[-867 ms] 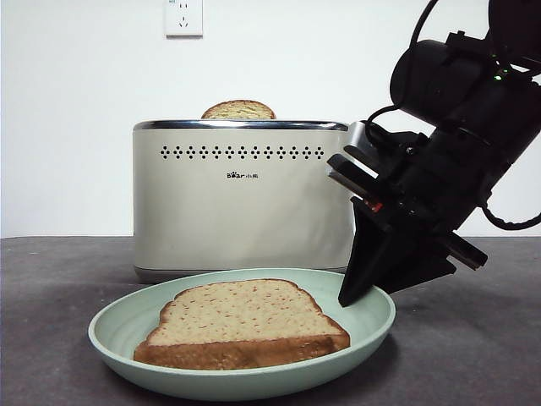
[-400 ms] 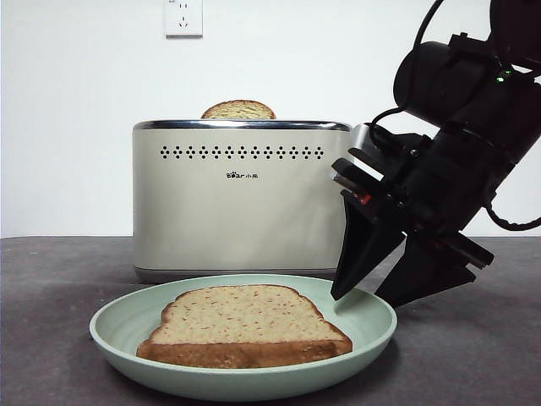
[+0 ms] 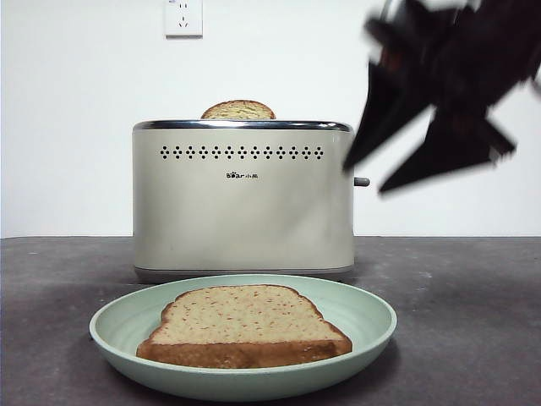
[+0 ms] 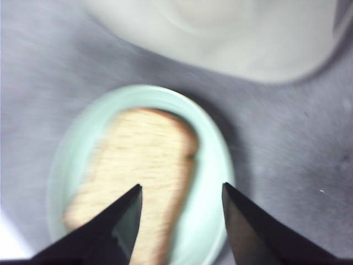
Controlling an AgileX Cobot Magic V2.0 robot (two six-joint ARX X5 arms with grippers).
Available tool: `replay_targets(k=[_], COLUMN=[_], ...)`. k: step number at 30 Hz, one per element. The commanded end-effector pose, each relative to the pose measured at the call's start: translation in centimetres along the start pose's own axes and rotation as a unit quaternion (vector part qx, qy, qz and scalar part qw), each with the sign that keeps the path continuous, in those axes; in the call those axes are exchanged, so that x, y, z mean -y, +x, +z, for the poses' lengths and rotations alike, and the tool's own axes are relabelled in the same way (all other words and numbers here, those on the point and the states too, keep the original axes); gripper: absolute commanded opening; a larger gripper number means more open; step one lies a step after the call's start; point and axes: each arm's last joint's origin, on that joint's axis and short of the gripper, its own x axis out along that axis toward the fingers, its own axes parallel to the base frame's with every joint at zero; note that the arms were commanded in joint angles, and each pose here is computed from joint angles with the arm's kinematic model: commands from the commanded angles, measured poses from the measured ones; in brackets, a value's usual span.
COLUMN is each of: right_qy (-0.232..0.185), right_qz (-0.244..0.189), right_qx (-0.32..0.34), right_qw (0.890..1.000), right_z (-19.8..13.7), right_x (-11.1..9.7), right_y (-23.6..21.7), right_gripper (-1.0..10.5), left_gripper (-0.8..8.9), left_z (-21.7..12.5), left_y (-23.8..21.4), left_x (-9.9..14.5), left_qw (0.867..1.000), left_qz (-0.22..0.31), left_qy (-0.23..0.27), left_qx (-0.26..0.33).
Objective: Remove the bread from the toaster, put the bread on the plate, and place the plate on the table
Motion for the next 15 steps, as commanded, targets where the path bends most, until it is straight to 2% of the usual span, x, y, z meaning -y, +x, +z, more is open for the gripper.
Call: replay_targets(k=[1,7,10,12,14,15], right_qy=[-0.037,-0.076,-0.086,-0.102,-0.119,-0.124], right_qz=[0.023,0.060,0.061,0.069,0.076,0.078], right_qx=[0.039,0.061,0.051,0.046,0.048,0.049], right_qw=[0.998,0.993,0.993,0.991,0.989,0.988], right_z=[0.8,-0.4,-1.4,-1.8,-2.0,-2.0], right_x=[-2.2,-5.2,-5.9,-6.3,-6.6,-6.7], right_y=[-2.7,-6.5,-7.4,-7.7,-7.9,-8.0], right_gripper=[2.3,1.8,0.9,0.0,0.1,0.1], left_gripper=[2.84,2.67,1.89,1.00,0.09,0.07], left_z=[0.6,0.6,0.6,0.5,0.5,0.5], left_y=[-0.1,0.7,1.2,1.5,1.7,1.8], left_x=[0.1,-0.1,-0.2,-0.3,-0.4,-0.4], left_qw=[1.000,1.000,1.000,1.000,1.000,1.000], left_qz=[-0.001,0.001,0.000,0.000,0.000,-0.001], left_qy=[0.004,0.001,-0.001,-0.002,-0.003,-0.004], left_qx=[0.008,-0.005,-0.014,-0.019,-0.023,-0.025])
